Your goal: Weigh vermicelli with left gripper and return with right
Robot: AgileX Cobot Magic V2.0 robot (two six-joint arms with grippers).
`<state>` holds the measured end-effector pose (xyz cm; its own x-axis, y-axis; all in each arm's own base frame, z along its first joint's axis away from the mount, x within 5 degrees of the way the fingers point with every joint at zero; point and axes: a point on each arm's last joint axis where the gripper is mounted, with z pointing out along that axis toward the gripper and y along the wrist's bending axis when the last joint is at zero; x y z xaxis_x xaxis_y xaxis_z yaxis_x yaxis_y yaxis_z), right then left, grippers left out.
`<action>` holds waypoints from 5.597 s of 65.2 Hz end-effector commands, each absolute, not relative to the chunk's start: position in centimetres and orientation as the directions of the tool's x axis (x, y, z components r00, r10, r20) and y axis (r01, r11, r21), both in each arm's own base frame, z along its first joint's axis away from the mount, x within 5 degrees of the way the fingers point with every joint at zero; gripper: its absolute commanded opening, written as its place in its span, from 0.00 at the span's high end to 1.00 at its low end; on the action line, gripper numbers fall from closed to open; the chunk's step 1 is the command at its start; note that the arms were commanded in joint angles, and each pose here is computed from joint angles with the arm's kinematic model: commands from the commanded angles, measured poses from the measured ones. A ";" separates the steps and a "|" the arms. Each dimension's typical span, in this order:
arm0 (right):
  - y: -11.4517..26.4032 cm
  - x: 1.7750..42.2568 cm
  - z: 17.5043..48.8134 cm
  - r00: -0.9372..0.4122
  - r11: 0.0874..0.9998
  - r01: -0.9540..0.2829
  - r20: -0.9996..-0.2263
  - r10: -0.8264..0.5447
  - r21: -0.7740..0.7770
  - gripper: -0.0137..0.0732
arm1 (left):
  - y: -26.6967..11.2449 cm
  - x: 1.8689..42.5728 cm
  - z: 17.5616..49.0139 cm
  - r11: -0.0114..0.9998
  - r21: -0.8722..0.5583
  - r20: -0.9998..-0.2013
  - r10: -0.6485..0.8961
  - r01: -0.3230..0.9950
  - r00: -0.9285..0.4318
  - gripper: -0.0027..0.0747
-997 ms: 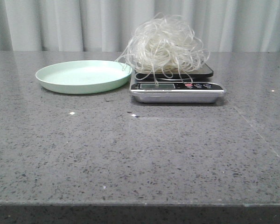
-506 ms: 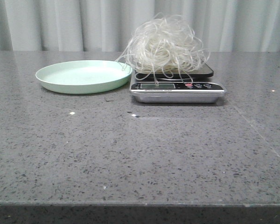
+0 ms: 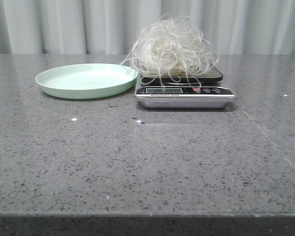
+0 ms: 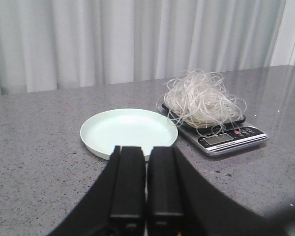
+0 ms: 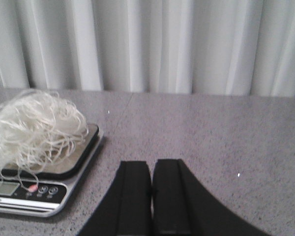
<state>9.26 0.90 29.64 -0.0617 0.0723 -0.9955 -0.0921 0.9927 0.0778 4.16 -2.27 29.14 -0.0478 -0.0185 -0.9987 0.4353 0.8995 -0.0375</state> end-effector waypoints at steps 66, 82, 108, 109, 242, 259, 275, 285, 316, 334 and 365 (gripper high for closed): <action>18.1 32.7 38.9 -0.573 0.874 -0.483 -0.772 -0.276 0.047 0.14 | -2.2 4.1 30.9 0.901 -0.056 -0.995 -0.086 0.430 0.050 0.80; 20.3 37.3 33.8 -0.745 0.876 -0.481 -0.531 -0.405 0.007 0.14 | -2.2 4.1 30.8 0.901 -0.056 -0.995 -0.084 0.430 0.047 0.80; 19.6 38.6 32.8 -0.787 0.884 -0.460 -0.419 -0.452 -0.089 0.66 | -2.2 4.1 30.8 0.901 -0.056 -0.995 -0.084 0.431 0.045 0.80; 19.6 38.5 33.1 -0.783 0.884 -0.459 -0.430 -0.450 -0.089 0.66 | -2.2 4.1 30.8 0.901 -0.056 -0.995 -0.084 0.431 0.045 0.80; 11.0 18.8 40.7 -0.364 0.859 -0.508 -0.919 -0.153 0.059 0.15 | -2.2 4.1 30.8 0.901 -0.056 -0.996 -0.083 0.431 0.043 0.80; 6.5 10.9 37.4 -0.220 0.859 -0.509 -0.973 -0.066 0.057 0.15 | -2.2 4.1 30.8 0.901 -0.056 -0.996 -0.083 0.431 0.043 0.80; 2.6 4.3 33.4 0.000 0.861 -0.508 -0.999 0.036 0.031 0.15 | -2.2 4.1 30.8 0.901 -0.056 -0.996 -0.083 0.431 0.043 0.80; 1.9 3.1 32.2 0.068 0.861 -0.509 -0.995 0.074 0.029 0.16 | -2.2 4.2 30.5 0.901 -0.057 -0.996 -0.080 0.430 0.037 0.80; 1.9 3.1 31.9 0.063 0.861 -0.508 -0.996 0.070 0.029 0.62 | -2.2 4.3 30.5 0.901 -0.057 -0.996 -0.082 0.429 0.040 0.80; 1.9 3.1 31.9 0.063 0.861 -0.508 -0.996 0.070 0.029 0.62 | -2.2 4.3 30.5 0.901 -0.057 -0.996 -0.082 0.429 0.040 0.80; 1.9 3.1 31.9 0.063 0.861 -0.508 -0.996 0.070 0.029 0.62 | -1.2 5.7 25.5 0.979 0.042 -0.998 0.031 0.197 0.056 0.80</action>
<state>3.16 2.04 30.55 -0.0178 0.0367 -0.9992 -0.5154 0.8560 0.0406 5.51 -1.77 25.41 -0.0533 0.0482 -0.9974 0.2978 0.9541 0.0302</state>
